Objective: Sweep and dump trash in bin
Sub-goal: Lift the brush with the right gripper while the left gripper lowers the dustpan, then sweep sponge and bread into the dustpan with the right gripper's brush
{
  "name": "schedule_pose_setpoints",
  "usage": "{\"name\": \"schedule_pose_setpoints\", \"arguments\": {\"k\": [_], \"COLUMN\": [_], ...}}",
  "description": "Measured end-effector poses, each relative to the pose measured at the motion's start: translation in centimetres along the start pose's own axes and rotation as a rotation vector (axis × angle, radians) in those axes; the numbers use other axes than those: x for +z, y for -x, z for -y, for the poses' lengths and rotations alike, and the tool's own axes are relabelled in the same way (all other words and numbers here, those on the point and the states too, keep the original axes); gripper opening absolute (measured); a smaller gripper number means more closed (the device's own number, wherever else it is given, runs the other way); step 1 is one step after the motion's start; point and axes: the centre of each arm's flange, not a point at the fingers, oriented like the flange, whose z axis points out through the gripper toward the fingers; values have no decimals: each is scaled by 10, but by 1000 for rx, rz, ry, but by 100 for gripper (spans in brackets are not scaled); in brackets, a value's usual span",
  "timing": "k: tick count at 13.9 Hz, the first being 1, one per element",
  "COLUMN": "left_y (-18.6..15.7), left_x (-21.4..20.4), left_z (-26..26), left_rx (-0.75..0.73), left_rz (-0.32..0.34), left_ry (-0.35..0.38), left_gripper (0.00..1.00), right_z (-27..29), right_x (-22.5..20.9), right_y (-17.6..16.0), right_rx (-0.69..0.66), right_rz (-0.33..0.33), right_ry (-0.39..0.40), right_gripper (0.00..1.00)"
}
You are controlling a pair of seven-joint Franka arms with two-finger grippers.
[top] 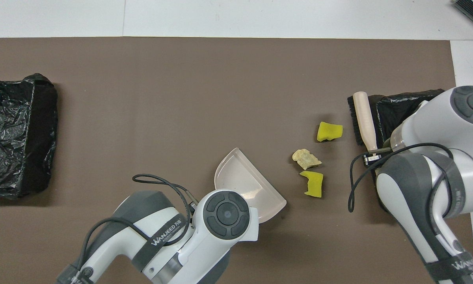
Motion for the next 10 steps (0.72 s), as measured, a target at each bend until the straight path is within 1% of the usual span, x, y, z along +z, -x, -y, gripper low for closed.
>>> {"name": "schedule_pose_setpoints", "arguments": {"k": [2,3,4,7,10], "left_y": [3,3,2,-3,-4], "left_x": [6,11,17,24,25], "left_z": [-8,-15,-23,-38,-45], "left_rx": [13,35,66,136,156], "left_rz": [8,9,-5,-59,-70], "left_ry": [13,11,7,-4,-8], "left_gripper": [33,33,33,33,33], "right_z": [-4,-7,-9,-9,-5], "right_x": [18,28,38,63,79], "right_y": [5,8,10,13,16], "right_rx": [76,82,87,85,39], "right_rz": [38,60,79,80,70], "right_ry": [-9,-9,-9,-11,-14], "right_gripper": [26,26,26,26,26]}}
